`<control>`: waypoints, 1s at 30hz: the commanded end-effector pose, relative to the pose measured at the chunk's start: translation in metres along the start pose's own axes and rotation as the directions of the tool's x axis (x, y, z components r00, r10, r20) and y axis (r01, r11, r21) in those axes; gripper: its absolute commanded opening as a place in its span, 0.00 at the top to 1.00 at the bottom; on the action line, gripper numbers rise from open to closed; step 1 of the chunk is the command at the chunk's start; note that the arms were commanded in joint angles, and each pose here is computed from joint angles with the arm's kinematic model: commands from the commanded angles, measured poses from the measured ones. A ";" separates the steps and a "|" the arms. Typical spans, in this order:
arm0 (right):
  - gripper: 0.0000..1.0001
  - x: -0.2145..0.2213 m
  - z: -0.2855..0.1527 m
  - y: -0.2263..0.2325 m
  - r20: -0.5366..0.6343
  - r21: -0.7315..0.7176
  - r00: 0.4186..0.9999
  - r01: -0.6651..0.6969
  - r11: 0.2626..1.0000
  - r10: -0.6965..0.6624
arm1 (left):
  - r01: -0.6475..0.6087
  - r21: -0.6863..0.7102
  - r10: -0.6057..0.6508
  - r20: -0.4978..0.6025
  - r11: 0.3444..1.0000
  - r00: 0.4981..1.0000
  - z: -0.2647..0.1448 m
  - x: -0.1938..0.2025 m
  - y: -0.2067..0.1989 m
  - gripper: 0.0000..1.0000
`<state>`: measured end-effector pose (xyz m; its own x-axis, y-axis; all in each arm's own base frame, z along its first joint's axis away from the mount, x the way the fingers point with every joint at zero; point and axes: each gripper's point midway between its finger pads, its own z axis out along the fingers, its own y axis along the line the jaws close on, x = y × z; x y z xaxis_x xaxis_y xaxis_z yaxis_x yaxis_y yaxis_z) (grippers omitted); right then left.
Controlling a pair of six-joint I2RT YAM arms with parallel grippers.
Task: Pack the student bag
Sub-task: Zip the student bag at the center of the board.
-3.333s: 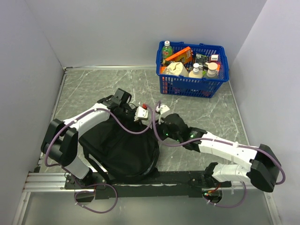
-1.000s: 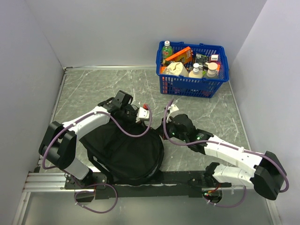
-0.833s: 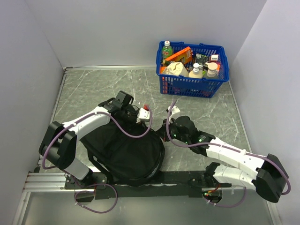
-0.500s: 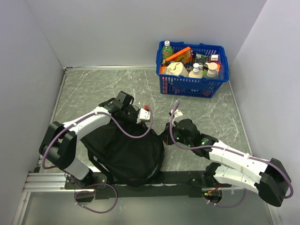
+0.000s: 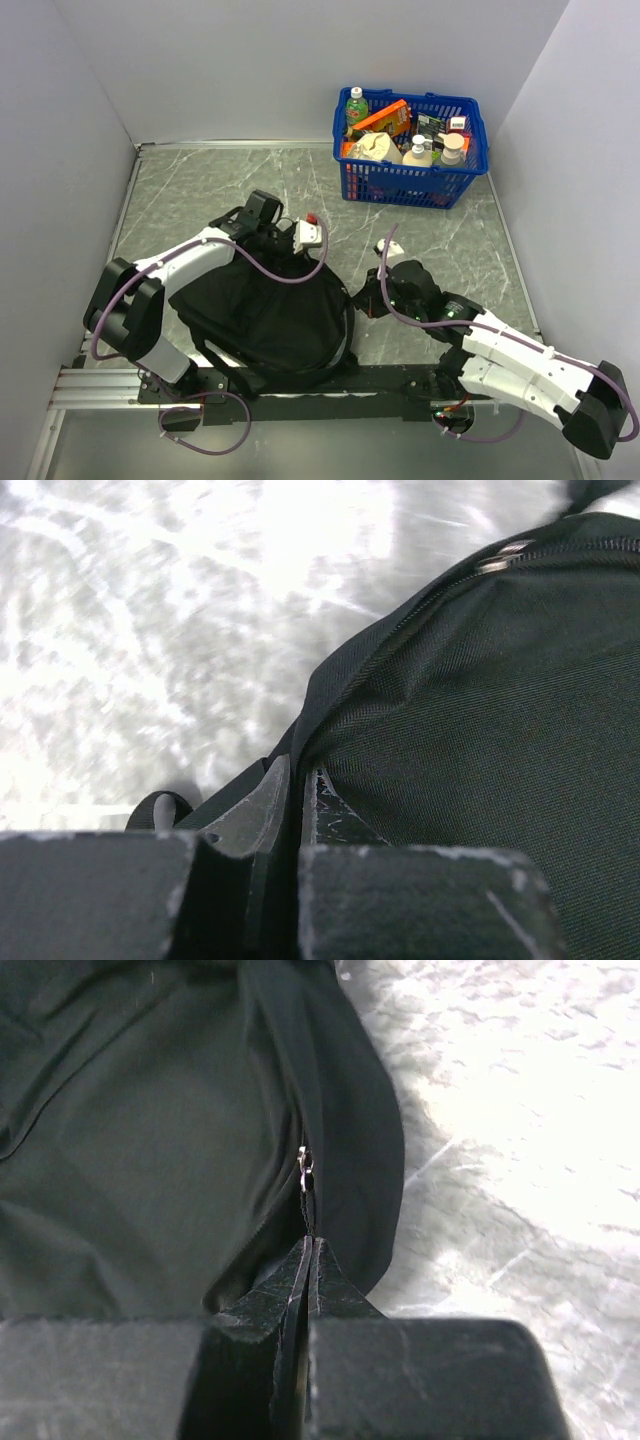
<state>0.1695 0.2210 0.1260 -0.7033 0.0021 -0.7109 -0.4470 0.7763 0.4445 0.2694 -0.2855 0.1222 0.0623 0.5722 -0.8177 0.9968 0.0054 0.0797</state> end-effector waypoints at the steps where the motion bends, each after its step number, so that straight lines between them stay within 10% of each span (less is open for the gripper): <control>1: 1.00 0.010 -0.004 -0.014 -0.034 0.068 0.999 -0.015 0.998 0.017 | 0.024 -0.253 -0.025 0.002 0.967 1.000 -0.019 -0.010 0.068 0.99; 14: 1.00 -0.043 0.029 -0.025 -0.034 0.219 0.996 0.093 0.971 -0.088 | 0.379 -0.351 -0.427 -0.068 0.856 0.902 -0.078 0.057 0.133 0.99; 22: 1.00 -0.072 0.051 -0.018 -0.020 0.171 0.997 0.072 0.983 -0.070 | -0.010 -0.194 0.002 -0.039 0.981 0.999 -0.100 -0.017 0.073 0.49; 30: 1.00 -0.064 0.055 -0.014 -0.008 0.090 0.999 -0.041 0.995 0.042 | -0.248 -0.005 0.248 0.005 0.969 0.969 -0.063 -0.061 0.071 0.41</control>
<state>0.2537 0.2335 0.1230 -0.7295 -0.0245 -0.6835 -0.3477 0.8739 0.3398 0.3418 -0.2389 0.2264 0.1689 0.5845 -0.7936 0.9655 0.0636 0.2523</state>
